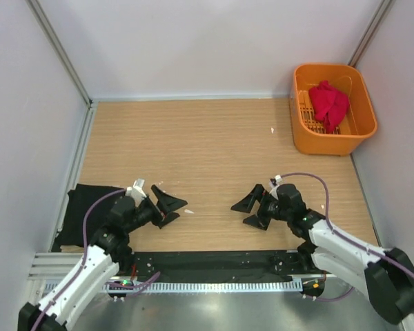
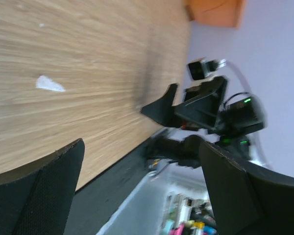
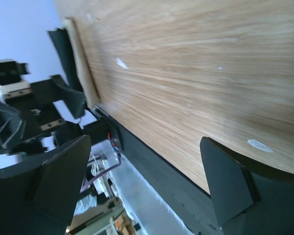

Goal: Fold and stack the t-shirts
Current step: Reset both grippers

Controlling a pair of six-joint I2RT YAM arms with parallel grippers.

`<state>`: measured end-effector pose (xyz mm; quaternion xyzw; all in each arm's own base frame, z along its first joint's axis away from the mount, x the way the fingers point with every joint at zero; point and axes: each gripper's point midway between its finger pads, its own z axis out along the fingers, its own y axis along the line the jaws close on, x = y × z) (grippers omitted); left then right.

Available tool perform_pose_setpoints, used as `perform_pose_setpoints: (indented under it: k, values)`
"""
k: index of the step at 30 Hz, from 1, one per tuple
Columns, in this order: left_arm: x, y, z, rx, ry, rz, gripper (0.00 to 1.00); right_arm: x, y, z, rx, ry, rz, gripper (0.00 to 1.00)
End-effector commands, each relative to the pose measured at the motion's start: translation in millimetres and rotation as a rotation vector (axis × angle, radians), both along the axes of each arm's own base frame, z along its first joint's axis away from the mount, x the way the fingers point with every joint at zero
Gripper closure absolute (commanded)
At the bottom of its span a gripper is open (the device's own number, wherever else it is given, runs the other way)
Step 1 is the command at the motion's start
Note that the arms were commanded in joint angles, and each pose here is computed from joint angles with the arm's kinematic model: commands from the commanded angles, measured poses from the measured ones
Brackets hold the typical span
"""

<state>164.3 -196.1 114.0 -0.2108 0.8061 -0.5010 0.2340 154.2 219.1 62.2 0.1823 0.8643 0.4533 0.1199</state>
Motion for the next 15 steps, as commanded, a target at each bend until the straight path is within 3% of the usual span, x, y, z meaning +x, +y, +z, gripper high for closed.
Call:
perform_pose_setpoints:
  k: [1, 4, 8, 13, 15]
  values:
    - [-6.4, -7.6, 81.9, -0.381, -0.176, -0.017, 0.0, 18.2, -1.4, 27.9, 0.124, -0.123, -0.134, 0.0]
    - [-18.9, -0.8, 82.5, -0.55, -0.195, -0.013, 0.0, 12.0, -7.8, 27.5, 0.199, -0.162, -0.179, 0.0]
    - [-33.6, -4.8, 88.4, -0.57, -0.206, -0.093, 0.0, 6.6, -15.4, 28.6, 0.324, -0.201, -0.244, 0.0]
    - [-45.8, -5.1, 102.0, -0.604, -0.262, -0.153, 0.0, 6.9, -21.4, 38.4, 0.319, -0.297, -0.25, 0.0]
    - [-52.1, -2.8, 111.7, -0.641, -0.271, -0.167, 0.0, 7.5, -22.4, 58.5, 0.382, -0.356, -0.259, 0.0]
